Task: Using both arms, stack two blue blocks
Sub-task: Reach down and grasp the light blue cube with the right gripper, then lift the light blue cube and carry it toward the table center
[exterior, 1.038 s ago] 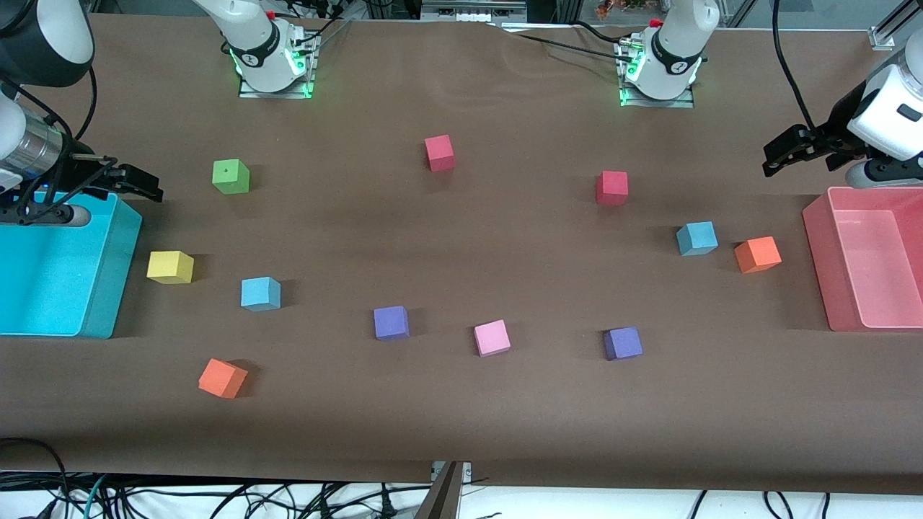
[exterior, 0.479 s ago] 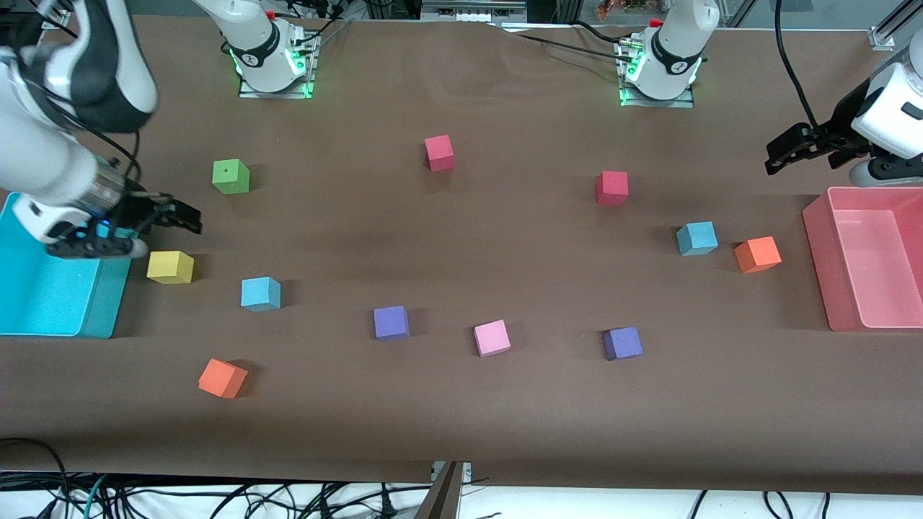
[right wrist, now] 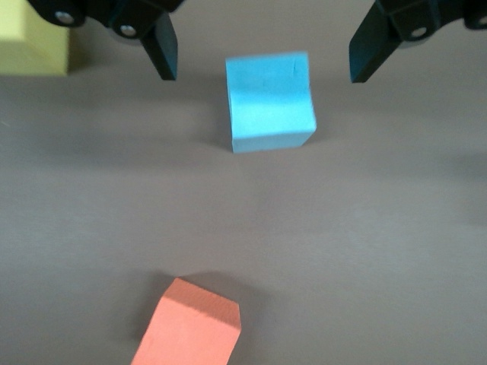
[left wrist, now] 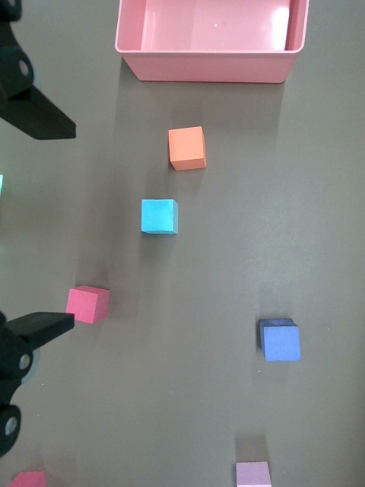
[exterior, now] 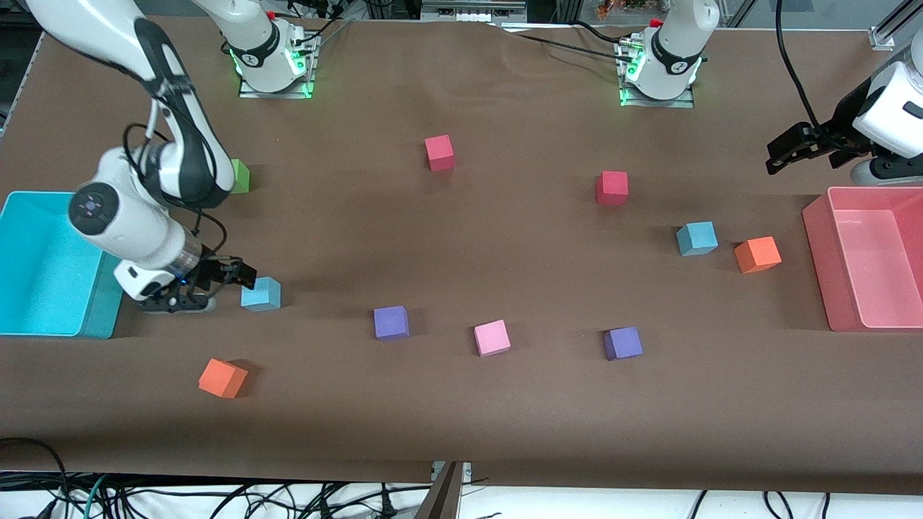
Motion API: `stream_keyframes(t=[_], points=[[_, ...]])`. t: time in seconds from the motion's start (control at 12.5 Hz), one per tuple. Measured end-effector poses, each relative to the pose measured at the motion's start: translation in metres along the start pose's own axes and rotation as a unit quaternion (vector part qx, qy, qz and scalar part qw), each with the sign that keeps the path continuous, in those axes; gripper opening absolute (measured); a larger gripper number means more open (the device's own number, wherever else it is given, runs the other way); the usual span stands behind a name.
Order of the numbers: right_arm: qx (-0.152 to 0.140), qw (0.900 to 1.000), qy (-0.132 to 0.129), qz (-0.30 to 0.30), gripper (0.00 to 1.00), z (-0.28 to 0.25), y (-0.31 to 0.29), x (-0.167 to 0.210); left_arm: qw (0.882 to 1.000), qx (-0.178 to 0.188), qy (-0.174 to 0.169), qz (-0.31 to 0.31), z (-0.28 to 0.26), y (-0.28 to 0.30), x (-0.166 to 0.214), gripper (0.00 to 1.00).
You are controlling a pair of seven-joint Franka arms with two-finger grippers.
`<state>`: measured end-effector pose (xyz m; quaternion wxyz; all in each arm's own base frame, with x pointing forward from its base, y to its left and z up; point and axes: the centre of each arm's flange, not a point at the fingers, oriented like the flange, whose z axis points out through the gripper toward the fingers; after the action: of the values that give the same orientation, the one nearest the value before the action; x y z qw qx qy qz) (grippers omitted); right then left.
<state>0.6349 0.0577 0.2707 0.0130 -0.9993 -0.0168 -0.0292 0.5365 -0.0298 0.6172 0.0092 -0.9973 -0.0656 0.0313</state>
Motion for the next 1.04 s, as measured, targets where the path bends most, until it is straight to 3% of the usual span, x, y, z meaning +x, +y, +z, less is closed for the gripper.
stream_keyframes(t=[0.24,0.88,0.96,1.04], points=[[0.001,1.000,0.000,0.000,1.00,0.043,0.000,-0.001,1.000,0.000,0.001,0.000,-0.001,0.000,0.000,1.00],[0.008,1.000,-0.010,-0.015,0.99,0.061,-0.016,-0.005,1.000,0.000,0.001,-0.001,-0.001,-0.001,0.000,1.00],[0.008,1.000,-0.013,-0.018,0.93,0.065,-0.016,-0.006,1.000,0.000,0.001,-0.001,-0.001,-0.001,0.000,1.00],[0.007,1.000,-0.016,-0.019,0.80,0.068,-0.016,-0.007,1.000,0.000,0.002,-0.001,-0.001,-0.001,0.000,1.00]])
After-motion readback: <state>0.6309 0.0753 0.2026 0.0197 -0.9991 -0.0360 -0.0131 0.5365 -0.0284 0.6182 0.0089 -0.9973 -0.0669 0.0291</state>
